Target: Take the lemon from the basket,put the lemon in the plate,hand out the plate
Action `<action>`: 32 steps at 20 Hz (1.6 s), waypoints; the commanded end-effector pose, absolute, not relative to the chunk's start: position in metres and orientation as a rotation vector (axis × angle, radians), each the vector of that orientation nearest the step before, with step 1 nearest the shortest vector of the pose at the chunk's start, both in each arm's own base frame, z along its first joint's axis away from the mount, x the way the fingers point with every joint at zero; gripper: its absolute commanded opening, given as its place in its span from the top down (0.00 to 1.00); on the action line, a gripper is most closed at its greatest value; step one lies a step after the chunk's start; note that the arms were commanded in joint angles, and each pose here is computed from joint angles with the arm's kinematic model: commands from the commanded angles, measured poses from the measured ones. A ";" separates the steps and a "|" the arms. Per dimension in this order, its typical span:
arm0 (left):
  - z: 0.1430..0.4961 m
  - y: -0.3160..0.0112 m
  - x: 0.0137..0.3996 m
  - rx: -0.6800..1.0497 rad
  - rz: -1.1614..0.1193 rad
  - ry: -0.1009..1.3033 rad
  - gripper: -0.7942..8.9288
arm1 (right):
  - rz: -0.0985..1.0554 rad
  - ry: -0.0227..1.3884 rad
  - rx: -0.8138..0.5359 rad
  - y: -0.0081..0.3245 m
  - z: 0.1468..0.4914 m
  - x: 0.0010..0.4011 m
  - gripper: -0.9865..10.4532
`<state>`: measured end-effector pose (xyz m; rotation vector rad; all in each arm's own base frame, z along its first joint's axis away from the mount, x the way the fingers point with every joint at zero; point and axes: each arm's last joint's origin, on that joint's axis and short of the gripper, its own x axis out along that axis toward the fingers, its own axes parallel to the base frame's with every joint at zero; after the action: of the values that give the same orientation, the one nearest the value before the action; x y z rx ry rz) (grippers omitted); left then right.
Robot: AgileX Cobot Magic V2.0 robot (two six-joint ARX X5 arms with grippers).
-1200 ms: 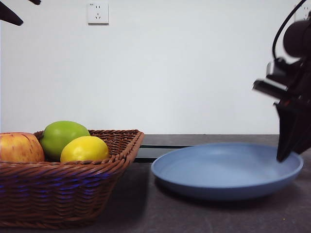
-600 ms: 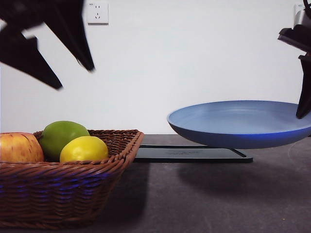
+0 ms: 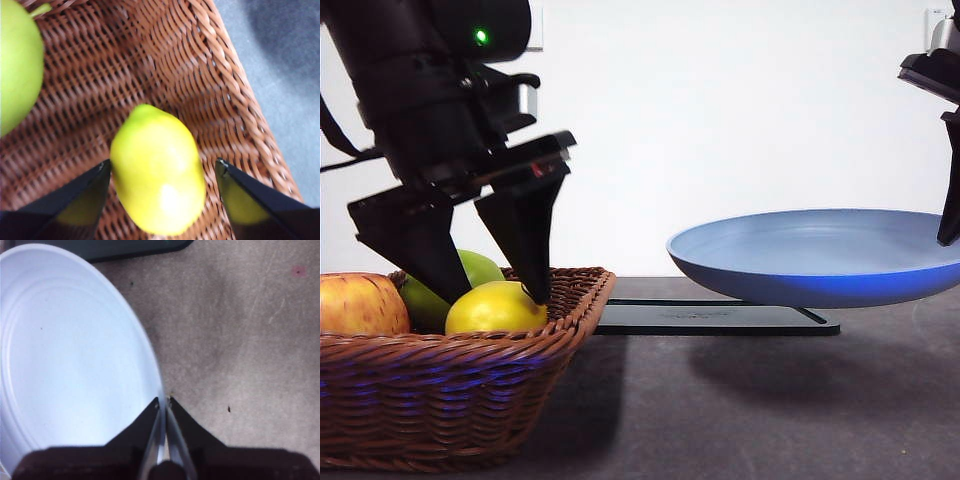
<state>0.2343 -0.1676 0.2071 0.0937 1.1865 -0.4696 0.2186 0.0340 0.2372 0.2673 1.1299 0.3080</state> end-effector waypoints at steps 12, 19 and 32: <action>0.193 -0.175 0.240 0.151 -0.489 1.221 0.68 | 0.320 1.113 0.260 0.035 0.241 0.222 0.91; 0.239 -0.177 0.240 0.116 -0.528 1.140 0.69 | 0.320 1.113 0.260 0.035 0.241 0.222 0.91; 0.296 -0.271 0.204 0.158 -0.944 0.771 0.69 | 0.333 1.116 0.266 0.036 0.241 0.221 0.91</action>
<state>0.2022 -0.2655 0.2961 0.1323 0.7969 -0.9370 0.2184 0.0347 0.2373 0.2677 1.1308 0.3202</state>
